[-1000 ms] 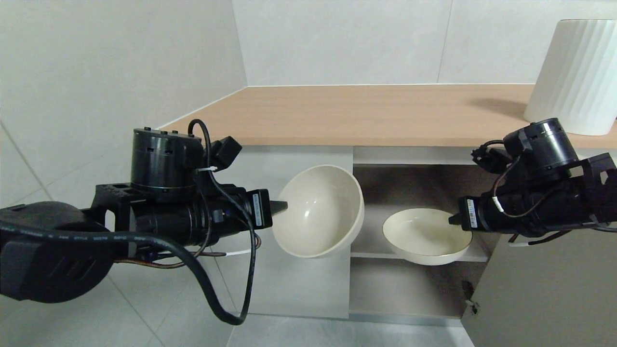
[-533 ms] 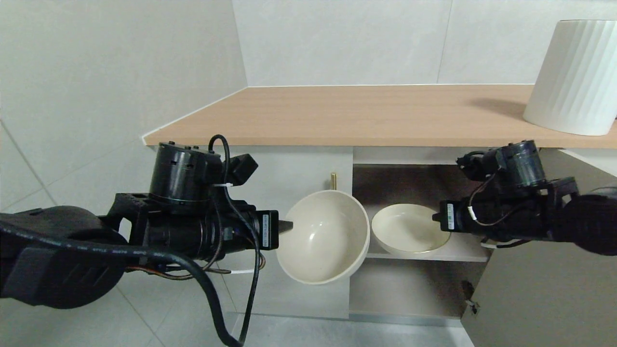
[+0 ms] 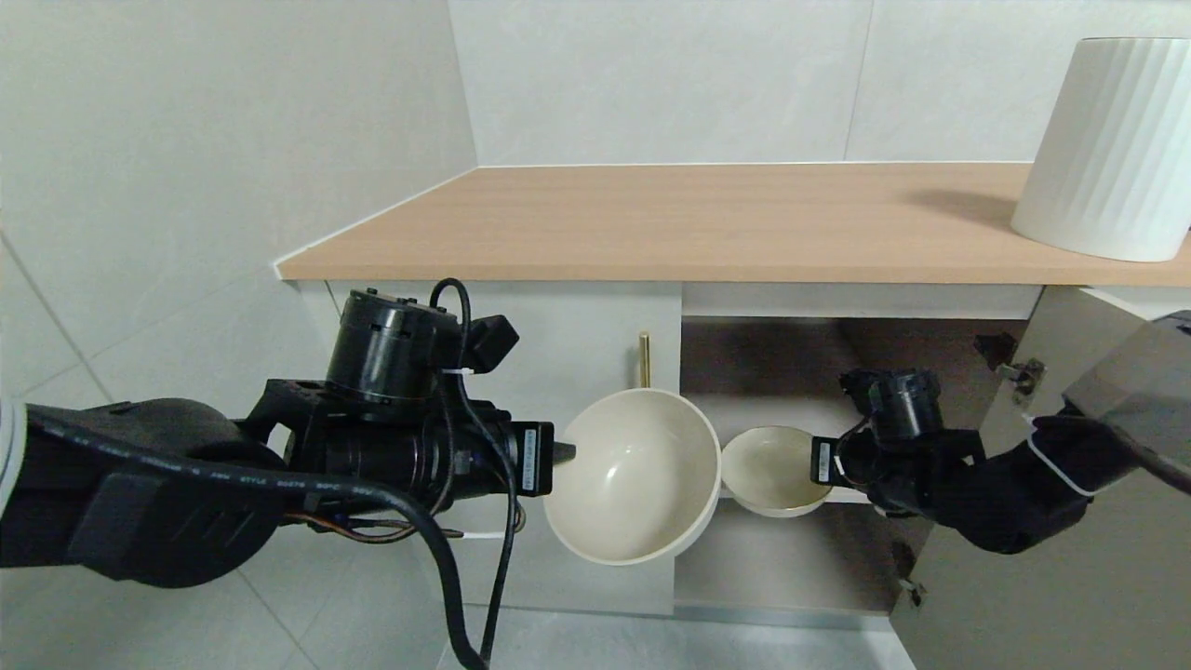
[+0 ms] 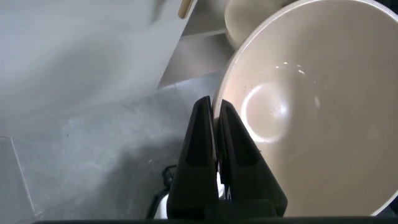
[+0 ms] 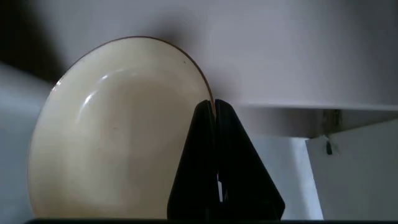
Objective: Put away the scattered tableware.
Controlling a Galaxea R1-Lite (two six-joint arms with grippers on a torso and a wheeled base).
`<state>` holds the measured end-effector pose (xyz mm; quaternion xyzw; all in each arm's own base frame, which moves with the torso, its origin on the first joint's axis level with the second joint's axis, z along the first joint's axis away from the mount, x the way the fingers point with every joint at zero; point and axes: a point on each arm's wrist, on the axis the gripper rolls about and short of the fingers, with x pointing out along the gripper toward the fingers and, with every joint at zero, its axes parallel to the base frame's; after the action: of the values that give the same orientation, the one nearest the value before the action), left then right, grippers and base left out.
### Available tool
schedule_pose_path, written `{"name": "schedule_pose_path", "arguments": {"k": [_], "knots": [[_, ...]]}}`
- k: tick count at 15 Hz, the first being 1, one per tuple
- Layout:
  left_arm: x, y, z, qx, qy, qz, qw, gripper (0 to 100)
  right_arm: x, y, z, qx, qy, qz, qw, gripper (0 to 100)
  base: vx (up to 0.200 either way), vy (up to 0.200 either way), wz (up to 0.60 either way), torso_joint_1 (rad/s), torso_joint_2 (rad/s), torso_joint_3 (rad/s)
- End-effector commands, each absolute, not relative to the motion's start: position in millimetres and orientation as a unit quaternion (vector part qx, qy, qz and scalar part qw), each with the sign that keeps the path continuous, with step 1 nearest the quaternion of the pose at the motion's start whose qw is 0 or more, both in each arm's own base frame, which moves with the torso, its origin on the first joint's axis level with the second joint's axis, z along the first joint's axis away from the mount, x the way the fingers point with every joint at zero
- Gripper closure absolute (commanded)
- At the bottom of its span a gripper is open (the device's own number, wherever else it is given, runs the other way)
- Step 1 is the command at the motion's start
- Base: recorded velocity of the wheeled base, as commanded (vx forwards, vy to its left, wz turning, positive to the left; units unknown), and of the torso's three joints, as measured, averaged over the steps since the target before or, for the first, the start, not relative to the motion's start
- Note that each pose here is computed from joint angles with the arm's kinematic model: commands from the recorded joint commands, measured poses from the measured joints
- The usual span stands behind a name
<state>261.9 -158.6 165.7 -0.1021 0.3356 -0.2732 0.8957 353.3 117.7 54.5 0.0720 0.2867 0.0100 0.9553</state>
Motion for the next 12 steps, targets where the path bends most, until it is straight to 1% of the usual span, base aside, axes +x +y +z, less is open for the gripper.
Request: {"name": "schedule_pose_path", "arguments": {"k": [1, 5, 9, 12], "knots": [[264, -160, 162, -0.101, 0.341, -0.272, 0.894, 100, 387, 99, 15, 0.078, 0.305, -0.045, 0.948, 100, 0.000, 0.000, 0.00, 0.000, 0.00, 0.000], [263, -161, 163, -0.100, 0.340, -0.275, 0.894, 100, 417, 85, -16, 0.072, 0.299, -0.104, 0.946, 100, 0.000, 0.000, 0.00, 0.000, 0.00, 0.000], [263, -162, 162, -0.100, 0.342, -0.275, 0.893, 100, 430, 86, -29, 0.071, 0.291, -0.115, 0.947, 100, 0.000, 0.000, 0.00, 0.000, 0.00, 0.000], [263, -163, 160, -0.099, 0.344, -0.275, 0.892, 100, 442, 84, -31, 0.075, 0.278, -0.124, 0.950, 100, 0.000, 0.000, 0.00, 0.000, 0.00, 0.000]]}}
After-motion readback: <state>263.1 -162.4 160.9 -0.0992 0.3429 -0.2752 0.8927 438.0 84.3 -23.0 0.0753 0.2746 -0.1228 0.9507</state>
